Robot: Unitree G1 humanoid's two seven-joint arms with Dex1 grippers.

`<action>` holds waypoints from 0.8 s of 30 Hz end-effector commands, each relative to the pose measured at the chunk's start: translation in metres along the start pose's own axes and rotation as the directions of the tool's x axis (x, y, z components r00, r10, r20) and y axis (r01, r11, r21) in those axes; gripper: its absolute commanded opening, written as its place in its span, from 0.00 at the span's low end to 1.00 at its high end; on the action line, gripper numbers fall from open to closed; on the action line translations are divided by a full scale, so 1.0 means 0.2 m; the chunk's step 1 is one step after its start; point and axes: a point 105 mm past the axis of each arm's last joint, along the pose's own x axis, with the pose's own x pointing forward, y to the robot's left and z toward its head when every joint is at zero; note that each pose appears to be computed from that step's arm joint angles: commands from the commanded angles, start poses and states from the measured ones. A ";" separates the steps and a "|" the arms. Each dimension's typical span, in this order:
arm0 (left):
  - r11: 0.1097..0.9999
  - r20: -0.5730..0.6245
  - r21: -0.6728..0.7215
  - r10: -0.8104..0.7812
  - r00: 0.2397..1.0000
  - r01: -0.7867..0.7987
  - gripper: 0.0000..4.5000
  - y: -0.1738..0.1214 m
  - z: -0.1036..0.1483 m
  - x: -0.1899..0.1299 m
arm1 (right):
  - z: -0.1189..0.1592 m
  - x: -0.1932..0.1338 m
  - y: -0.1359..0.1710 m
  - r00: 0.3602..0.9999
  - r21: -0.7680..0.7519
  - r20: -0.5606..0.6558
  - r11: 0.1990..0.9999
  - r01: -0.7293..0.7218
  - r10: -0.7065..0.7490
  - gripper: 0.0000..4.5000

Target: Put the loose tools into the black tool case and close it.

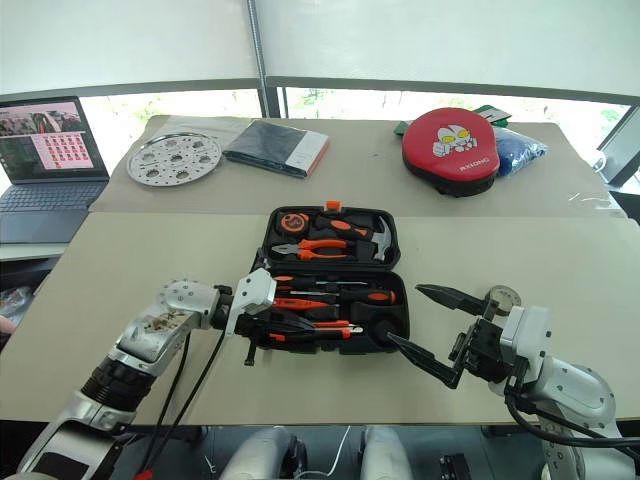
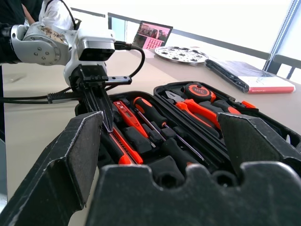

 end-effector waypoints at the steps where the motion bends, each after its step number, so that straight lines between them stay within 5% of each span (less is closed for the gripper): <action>1: 0.999 0.007 -0.003 -0.053 0.999 0.053 0.01 -0.05 0.01 0.02 | 0.04 0.00 -0.01 1.000 -0.041 0.030 0.999 0.005 -0.004 1.00; 6: 0.999 0.032 -0.005 -0.032 0.999 0.033 0.01 -0.04 0.06 0.02 | 0.03 0.00 0.00 0.999 -0.040 0.035 0.999 0.007 -0.006 1.00; 15: 0.998 -0.131 -0.065 0.017 0.991 -0.025 0.01 -0.03 -0.10 0.03 | 0.03 -0.01 0.00 0.999 -0.035 0.035 0.999 0.007 -0.006 1.00; 24: 0.945 -0.180 -0.317 0.027 0.983 -0.084 0.01 -0.08 -0.23 0.06 | 0.04 -0.01 0.01 0.999 -0.034 0.032 0.999 0.009 -0.007 1.00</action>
